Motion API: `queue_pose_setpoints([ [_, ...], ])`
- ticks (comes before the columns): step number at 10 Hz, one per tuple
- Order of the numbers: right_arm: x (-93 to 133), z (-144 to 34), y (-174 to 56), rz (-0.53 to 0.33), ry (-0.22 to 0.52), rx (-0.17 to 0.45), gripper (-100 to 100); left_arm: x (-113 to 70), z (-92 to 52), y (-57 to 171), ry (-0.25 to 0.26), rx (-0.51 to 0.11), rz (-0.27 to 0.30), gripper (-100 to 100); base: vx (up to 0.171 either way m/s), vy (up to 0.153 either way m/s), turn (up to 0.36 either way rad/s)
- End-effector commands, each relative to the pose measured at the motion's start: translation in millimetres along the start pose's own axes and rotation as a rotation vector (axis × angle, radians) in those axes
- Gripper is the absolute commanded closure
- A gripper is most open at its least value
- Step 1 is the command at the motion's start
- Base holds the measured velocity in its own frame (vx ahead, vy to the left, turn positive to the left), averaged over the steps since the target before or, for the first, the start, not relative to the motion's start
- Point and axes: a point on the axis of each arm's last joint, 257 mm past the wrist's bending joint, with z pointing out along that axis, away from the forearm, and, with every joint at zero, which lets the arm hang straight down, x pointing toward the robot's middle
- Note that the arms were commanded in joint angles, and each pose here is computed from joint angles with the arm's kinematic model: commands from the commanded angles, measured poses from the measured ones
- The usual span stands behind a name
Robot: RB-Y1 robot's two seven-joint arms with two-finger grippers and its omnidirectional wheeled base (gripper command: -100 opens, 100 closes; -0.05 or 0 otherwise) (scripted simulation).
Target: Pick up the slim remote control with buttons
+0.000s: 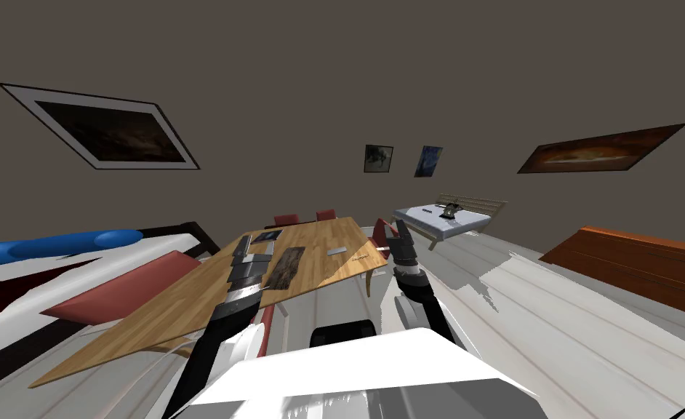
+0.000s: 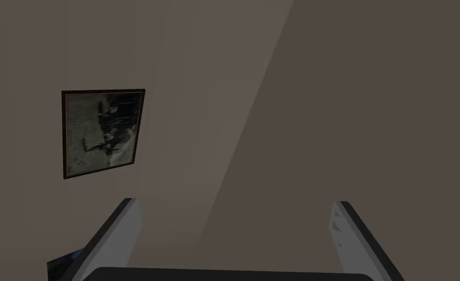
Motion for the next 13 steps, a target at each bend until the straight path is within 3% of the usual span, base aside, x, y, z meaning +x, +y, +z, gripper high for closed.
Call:
queue_pose_setpoints([
  [1, 0.0, 0.0, 0.0, 0.000, 0.000, 0.000, 0, -6.1, 2.8, 11.5, 0.015, -0.031, 0.022, -100, -0.068, -0.029, -0.104],
  [5, 0.1, 0.1, 0.1, 0.000, 0.000, 0.000, 0, -36.7, 10.4, 50.7, 0.013, -0.137, 0.079, -100, -0.149, -0.075, -0.114],
  [6, 0.1, 0.1, 0.1, 0.000, 0.000, 0.000, 0, -37.1, 10.1, 52.9, 0.012, -0.146, 0.079, -100, -0.116, -0.058, -0.049],
  [8, 0.1, 0.1, 0.0, 0.000, 0.000, 0.000, 0, -64.0, 14.4, 79.0, -0.009, -0.221, 0.114, -100, -0.111, -0.081, -0.163],
  [9, 0.1, 0.1, 0.1, 0.000, 0.000, 0.000, 0, -64.4, 14.0, 80.8, -0.010, -0.228, 0.114, -100, -0.100, -0.050, -0.064],
  [10, 0.0, 0.1, 0.0, 0.000, 0.000, 0.000, 0, -81.0, 15.9, 94.3, -0.026, -0.269, 0.131, -100, -0.106, -0.061, -0.158],
  [11, 0.1, 0.1, 0.0, 0.000, 0.000, 0.000, 0, -81.3, 15.6, 95.5, -0.027, -0.273, 0.131, -100, -0.089, -0.048, -0.070],
  [12, 0.0, 0.0, 0.0, 0.000, 0.000, 0.000, 0, -99.5, 17.8, 107.6, -0.047, -0.310, 0.149, -100, -0.097, -0.075, -0.163],
  [13, 0.1, 0.1, 0.0, 0.000, 0.000, 0.000, 0, -100.2, 16.8, 110.4, -0.049, -0.322, 0.148, -100, -0.083, -0.056, -0.071],
])
